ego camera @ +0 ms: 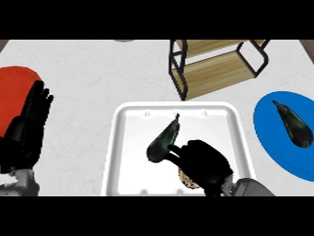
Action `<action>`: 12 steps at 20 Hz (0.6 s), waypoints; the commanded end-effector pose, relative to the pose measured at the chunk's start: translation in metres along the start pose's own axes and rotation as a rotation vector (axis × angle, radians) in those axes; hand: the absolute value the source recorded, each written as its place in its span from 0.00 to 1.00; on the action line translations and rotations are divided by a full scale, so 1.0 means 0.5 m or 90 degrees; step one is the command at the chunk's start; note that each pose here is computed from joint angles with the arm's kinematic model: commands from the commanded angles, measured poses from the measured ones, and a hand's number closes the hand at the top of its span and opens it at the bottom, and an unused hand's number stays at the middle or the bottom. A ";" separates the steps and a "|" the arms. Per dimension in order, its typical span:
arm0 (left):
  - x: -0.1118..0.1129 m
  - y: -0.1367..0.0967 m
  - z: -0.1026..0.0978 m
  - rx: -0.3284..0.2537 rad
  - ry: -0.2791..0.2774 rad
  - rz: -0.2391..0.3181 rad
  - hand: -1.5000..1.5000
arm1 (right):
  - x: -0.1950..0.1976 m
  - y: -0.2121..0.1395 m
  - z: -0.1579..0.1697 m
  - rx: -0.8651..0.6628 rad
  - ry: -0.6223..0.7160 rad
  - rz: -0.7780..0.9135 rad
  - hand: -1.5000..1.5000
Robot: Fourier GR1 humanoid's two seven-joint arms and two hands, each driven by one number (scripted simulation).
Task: Pick the cupcake from the tray and place it in the tiered shelf
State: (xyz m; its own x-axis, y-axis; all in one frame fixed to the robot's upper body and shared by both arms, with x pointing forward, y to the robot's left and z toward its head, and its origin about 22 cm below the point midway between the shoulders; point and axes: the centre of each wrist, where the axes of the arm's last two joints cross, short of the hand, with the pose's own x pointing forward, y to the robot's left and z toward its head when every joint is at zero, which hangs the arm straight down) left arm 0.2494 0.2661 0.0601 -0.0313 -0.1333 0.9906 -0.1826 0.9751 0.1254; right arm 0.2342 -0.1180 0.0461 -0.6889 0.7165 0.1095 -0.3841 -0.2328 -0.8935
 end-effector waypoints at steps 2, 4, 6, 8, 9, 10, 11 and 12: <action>0.026 0.002 -0.022 -0.004 -0.006 0.006 0.50 | -0.014 0.042 -0.051 -0.012 -0.027 0.062 1.00; 0.006 0.024 -0.005 0.003 -0.008 -0.003 0.50 | 0.012 0.029 -0.032 -0.039 -0.029 0.075 1.00; -0.031 -0.004 -0.033 -0.001 0.008 0.003 0.50 | 0.000 0.024 -0.041 -0.069 -0.046 0.062 1.00; -0.029 0.022 -0.018 0.006 -0.004 0.002 0.50 | -0.036 0.018 -0.034 -0.073 0.075 0.001 1.00; -0.028 -0.016 0.000 0.014 -0.004 -0.014 0.50 | -0.076 0.050 -0.008 -0.067 0.132 -0.027 1.00; -0.025 0.035 0.002 0.002 0.003 -0.007 0.50 | -0.082 0.047 0.012 -0.073 0.172 -0.068 1.00; -0.005 0.006 -0.004 0.011 -0.007 0.002 0.50 | -0.120 0.050 0.016 -0.071 0.231 -0.102 1.00; -0.018 0.006 -0.009 0.011 0.010 -0.002 0.50 | -0.140 0.030 0.025 -0.084 0.278 -0.131 1.00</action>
State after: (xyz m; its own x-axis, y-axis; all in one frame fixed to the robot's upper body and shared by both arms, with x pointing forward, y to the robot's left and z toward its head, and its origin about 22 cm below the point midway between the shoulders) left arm 0.2523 0.2716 0.0528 -0.0302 -0.1370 0.9901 -0.1931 0.9727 0.1287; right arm 0.2560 -0.1446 0.0365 -0.5226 0.8469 0.0982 -0.3375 -0.0997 -0.9360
